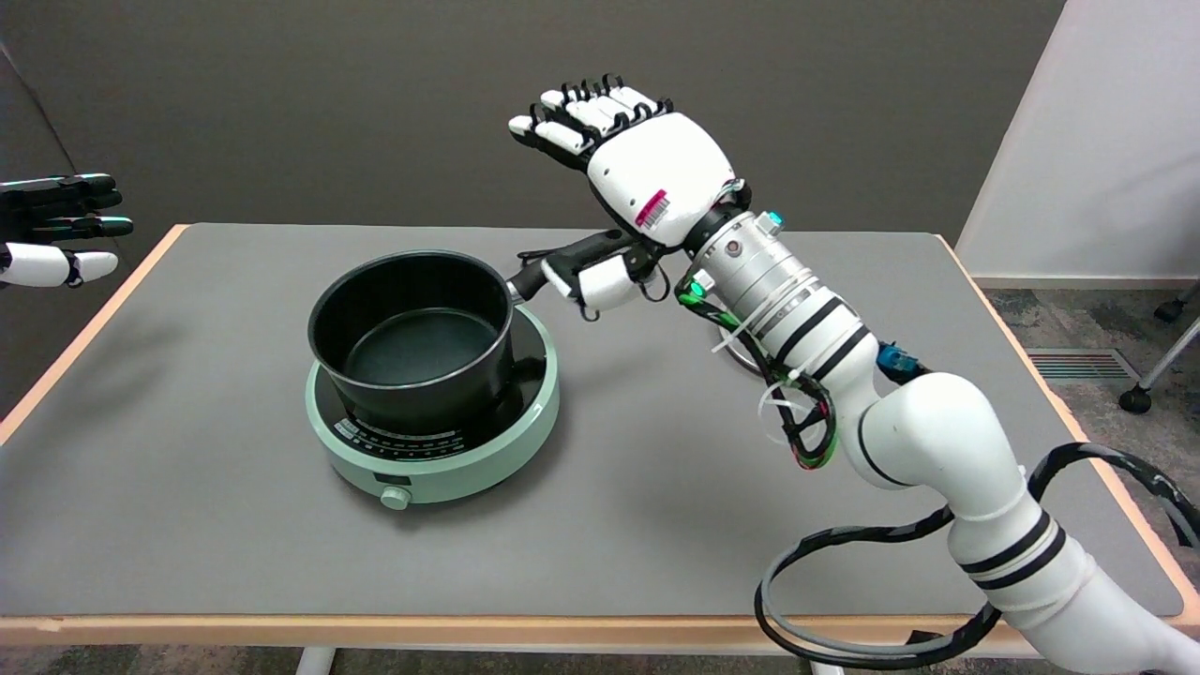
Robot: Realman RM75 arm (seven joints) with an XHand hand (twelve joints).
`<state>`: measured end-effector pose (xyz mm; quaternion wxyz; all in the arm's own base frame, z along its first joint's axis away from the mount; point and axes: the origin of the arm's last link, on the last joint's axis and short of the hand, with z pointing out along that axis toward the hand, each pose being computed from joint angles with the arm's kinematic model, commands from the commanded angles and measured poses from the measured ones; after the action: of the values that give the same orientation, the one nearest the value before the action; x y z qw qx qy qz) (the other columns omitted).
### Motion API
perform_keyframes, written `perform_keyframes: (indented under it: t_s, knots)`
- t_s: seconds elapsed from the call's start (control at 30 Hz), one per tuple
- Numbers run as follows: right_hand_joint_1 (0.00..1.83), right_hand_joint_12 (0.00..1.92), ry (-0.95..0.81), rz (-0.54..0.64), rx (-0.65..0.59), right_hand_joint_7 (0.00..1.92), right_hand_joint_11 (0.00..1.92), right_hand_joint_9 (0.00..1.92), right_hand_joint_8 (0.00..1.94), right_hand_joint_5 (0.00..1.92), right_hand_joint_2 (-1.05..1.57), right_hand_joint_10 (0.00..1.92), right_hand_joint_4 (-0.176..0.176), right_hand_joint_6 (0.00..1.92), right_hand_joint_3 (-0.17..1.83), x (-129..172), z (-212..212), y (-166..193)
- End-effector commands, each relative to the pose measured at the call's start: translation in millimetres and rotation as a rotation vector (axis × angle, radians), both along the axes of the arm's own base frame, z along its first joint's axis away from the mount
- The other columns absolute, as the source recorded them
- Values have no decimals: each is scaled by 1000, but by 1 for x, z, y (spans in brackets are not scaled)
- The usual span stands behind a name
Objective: Pick up the soup pot.
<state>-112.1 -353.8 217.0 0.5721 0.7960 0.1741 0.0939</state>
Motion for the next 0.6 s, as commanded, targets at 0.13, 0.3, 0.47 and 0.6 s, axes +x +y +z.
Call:
perform_keyframes:
  t_s: [0.13, 0.3, 0.47, 0.6]
  knots:
    - [705, 166, 28, 22, 10, 166, 166, 166, 166, 166, -131, 166, 103, 166, 139, 4, -6, 1]
    - [581, 122, 29, 26, 12, 122, 122, 122, 122, 122, 4, 122, 100, 122, -93, 6, -7, -1]
    - [736, 76, 41, 31, 9, 76, 76, 76, 76, 76, -188, 76, 102, 76, -23, 7, -7, -4]
    - [924, 39, 48, 12, -7, 39, 39, 39, 39, 39, -432, 39, 116, 39, 413, 1, -4, -12]
